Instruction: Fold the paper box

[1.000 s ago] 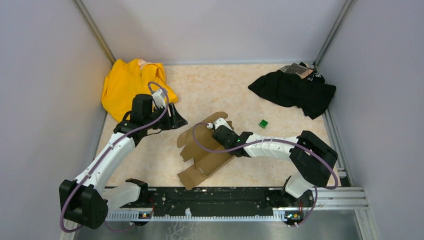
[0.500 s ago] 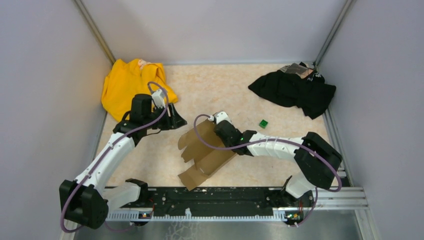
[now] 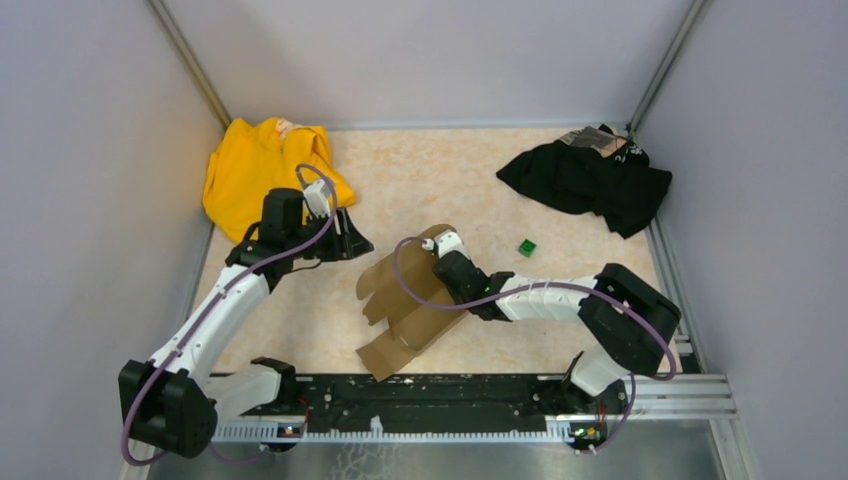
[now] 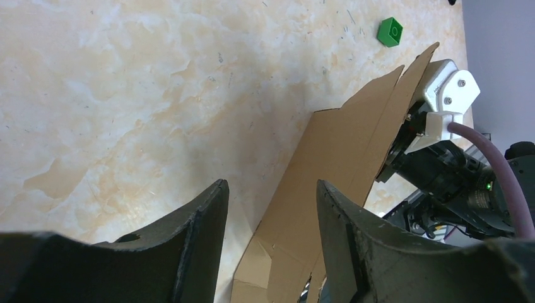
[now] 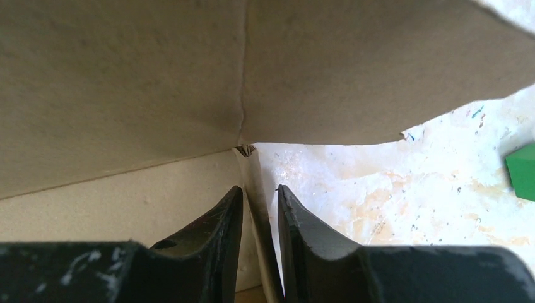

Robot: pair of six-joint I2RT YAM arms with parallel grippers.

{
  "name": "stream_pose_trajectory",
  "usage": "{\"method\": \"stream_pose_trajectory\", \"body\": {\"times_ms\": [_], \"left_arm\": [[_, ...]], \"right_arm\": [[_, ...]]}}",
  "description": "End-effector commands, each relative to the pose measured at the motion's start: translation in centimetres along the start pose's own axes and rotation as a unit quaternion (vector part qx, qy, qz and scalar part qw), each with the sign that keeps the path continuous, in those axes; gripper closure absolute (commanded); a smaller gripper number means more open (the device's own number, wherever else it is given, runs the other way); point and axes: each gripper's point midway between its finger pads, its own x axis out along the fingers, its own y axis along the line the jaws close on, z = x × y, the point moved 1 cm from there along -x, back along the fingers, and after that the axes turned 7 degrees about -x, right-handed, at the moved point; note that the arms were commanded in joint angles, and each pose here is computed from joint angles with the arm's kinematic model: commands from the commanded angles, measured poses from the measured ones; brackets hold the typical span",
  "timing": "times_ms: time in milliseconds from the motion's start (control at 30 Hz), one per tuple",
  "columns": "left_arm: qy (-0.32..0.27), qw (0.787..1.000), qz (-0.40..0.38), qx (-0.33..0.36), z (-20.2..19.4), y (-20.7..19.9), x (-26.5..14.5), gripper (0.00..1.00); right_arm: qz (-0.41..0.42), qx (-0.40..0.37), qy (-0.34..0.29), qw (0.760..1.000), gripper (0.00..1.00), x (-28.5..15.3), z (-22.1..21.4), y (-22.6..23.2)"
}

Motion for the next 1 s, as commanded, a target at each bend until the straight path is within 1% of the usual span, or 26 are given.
{"method": "stream_pose_trajectory", "body": {"times_ms": [0,367,400,533,600,733,767,800,867,967], "left_arm": [[-0.014,0.999,-0.025,0.015,1.1,-1.4,-0.8,0.40],[-0.012,0.999,-0.029,0.020,1.2,-1.6,-1.0,0.41],[-0.011,0.999,-0.030,0.020,1.2,-1.7,-1.0,0.41],[-0.011,0.999,-0.031,0.021,1.2,-1.8,-1.1,0.41],[-0.012,0.999,-0.033,0.021,1.2,-1.8,-1.1,0.41],[-0.012,0.999,-0.035,0.021,1.1,-1.9,-1.2,0.41],[-0.012,0.999,-0.035,0.021,1.1,-1.9,-1.2,0.41],[-0.012,0.999,-0.036,0.021,1.1,-2.0,-1.3,0.41],[-0.012,0.999,-0.035,0.021,1.1,-1.9,-1.3,0.41],[-0.014,0.999,-0.034,0.022,1.1,-1.9,-1.4,0.41]], "right_arm": [[-0.009,0.036,-0.045,0.998,0.73,0.2,1.9,-0.2],[-0.016,0.051,-0.071,0.996,0.74,0.6,2.8,-0.3],[-0.017,0.051,-0.071,0.996,0.75,0.6,2.8,-0.3],[-0.019,0.046,-0.062,0.997,0.86,1.0,2.5,-0.2],[-0.021,0.045,-0.058,0.997,0.89,1.0,2.2,-0.2],[-0.024,0.043,-0.054,0.997,0.90,0.8,1.8,-0.4],[-0.024,0.041,-0.051,0.998,0.89,0.8,1.7,-0.5],[-0.022,0.039,-0.049,0.998,0.86,0.6,1.8,-0.5],[-0.017,0.032,-0.045,0.998,0.78,0.1,2.3,-0.5],[-0.010,0.015,-0.031,0.999,0.72,-1.1,3.2,-0.8]]}}
